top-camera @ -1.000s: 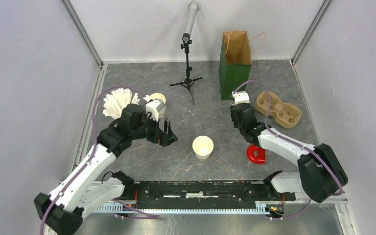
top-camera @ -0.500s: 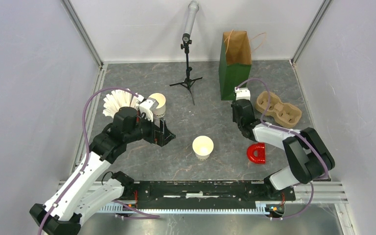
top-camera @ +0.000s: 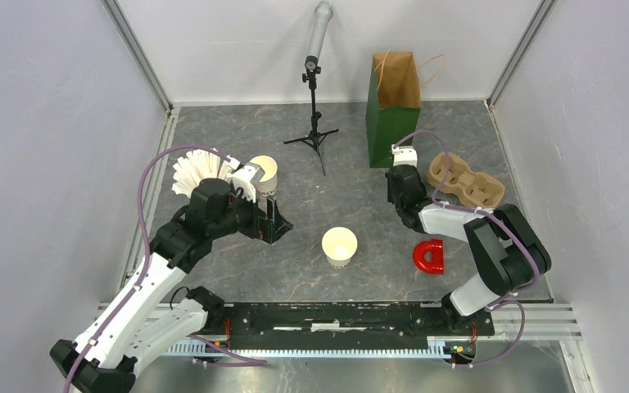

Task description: Pack the takeout coffee

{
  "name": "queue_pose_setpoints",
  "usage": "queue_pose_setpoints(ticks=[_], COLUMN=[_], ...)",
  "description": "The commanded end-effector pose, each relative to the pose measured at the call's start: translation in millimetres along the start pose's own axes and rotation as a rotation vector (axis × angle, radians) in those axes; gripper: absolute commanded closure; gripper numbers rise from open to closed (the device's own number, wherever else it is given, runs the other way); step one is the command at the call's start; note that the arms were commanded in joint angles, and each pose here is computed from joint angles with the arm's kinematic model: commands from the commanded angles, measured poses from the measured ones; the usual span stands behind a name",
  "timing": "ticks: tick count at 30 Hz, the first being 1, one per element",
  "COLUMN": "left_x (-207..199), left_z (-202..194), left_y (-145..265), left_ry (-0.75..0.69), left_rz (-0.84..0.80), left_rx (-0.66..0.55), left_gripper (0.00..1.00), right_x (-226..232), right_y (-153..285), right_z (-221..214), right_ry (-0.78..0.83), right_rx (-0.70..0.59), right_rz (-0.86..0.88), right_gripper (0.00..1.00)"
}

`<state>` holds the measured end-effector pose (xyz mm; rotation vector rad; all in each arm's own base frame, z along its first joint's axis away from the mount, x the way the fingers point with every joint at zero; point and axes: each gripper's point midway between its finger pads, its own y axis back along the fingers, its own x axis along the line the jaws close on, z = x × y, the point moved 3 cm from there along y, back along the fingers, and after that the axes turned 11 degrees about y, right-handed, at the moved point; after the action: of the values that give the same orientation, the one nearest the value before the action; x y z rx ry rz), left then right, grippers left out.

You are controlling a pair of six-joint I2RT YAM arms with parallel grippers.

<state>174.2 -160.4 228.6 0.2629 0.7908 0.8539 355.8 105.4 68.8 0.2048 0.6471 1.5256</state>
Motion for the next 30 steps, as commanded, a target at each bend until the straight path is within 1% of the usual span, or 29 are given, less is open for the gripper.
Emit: queue_pose_setpoints(ticks=[1,4,7,11,12,16,20,24,30], left_x=[-4,-4,-4,-4,-3,-4,-2,1,1], left_z=[6,6,6,6,6,6,6,5,4], left_y=[0,0,1,1,1,0,0,-1,-3], left_ry=[0.019,0.019,0.018,0.018,0.018,0.018,0.021,0.023,0.025], left_rz=[-0.010,-0.009,-0.007,-0.007,-0.006,-0.006,0.006,0.021,0.019], left_rx=[-0.024,-0.024,-0.029,-0.029,-0.029,-0.028,-0.027,-0.025,-0.012], left_gripper=[0.00,0.00,0.00,0.00,0.00,0.00,0.00,0.00,0.00], right_x=[-1,0,0,-2,-3,-1,-2,-2,-1], right_y=[-5,-6,-7,-9,-9,-9,-3,7,18], right_z=[15,15,13,10,9,8,11,17,10], right_ry=[-0.029,-0.025,-0.026,-0.032,-0.032,-0.030,-0.029,-0.041,-0.055], right_rx=[-0.048,-0.041,-0.034,-0.026,-0.022,-0.022,-0.028,-0.044,-0.026], right_rz=[-0.009,-0.005,-0.006,-0.017,-0.018,-0.007,0.001,0.032,0.065], right_gripper=[0.84,0.83,0.78,0.77,0.78,0.90,0.99,1.00,0.95])
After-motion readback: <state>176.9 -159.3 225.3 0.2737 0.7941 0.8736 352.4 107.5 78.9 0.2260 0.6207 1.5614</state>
